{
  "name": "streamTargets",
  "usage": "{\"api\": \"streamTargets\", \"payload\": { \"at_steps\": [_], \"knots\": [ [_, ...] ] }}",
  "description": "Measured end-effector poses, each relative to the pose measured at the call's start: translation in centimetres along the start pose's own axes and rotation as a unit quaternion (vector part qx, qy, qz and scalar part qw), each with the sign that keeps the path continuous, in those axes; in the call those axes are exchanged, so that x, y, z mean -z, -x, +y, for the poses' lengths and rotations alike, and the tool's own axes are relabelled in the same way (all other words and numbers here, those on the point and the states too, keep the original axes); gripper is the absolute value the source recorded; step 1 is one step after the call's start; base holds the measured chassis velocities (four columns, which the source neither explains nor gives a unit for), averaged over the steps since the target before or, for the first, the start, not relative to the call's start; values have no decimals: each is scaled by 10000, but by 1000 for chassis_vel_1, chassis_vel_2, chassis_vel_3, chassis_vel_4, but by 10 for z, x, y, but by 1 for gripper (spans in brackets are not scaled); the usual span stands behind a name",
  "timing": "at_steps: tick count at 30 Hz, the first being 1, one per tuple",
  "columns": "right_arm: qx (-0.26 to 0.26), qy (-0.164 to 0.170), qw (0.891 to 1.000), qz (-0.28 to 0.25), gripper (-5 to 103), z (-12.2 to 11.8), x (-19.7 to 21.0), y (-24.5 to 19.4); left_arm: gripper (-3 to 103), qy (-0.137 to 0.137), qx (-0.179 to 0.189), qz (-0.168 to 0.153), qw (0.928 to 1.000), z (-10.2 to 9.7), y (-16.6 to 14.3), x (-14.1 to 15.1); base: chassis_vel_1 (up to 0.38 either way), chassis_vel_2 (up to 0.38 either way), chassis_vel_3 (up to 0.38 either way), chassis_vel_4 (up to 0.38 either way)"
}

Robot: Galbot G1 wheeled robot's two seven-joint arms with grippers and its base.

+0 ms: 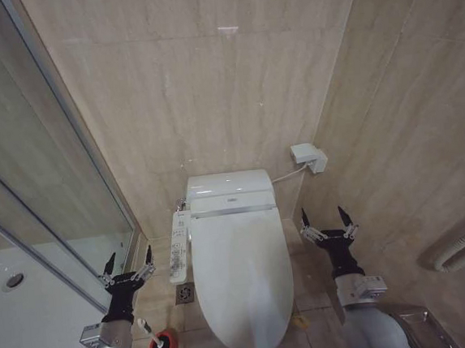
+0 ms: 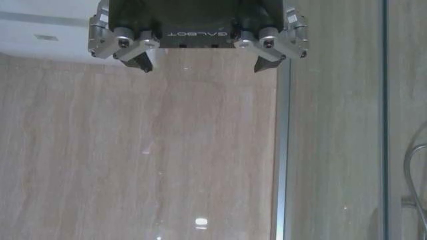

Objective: Open the toilet lid, clean the toilet bowl with a toilet brush, close the toilet lid, and flush.

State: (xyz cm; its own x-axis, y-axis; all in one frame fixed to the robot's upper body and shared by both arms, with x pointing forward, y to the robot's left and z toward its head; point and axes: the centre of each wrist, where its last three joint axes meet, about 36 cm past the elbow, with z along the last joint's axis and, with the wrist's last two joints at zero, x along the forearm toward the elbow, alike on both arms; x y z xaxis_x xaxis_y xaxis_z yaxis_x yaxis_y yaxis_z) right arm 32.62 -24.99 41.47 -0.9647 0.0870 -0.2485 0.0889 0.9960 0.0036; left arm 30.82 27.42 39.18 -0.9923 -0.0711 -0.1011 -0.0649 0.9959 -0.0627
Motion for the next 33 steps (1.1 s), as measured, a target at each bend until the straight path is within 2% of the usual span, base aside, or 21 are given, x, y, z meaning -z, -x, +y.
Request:
{"api": "streamTargets", "payload": {
  "at_steps": [33],
  "knots": [
    [0,0,10000,-1,100,0,0,0,99,33,-75,-44,10000,1,3,2,-32,33,29,-26]
  ]
}}
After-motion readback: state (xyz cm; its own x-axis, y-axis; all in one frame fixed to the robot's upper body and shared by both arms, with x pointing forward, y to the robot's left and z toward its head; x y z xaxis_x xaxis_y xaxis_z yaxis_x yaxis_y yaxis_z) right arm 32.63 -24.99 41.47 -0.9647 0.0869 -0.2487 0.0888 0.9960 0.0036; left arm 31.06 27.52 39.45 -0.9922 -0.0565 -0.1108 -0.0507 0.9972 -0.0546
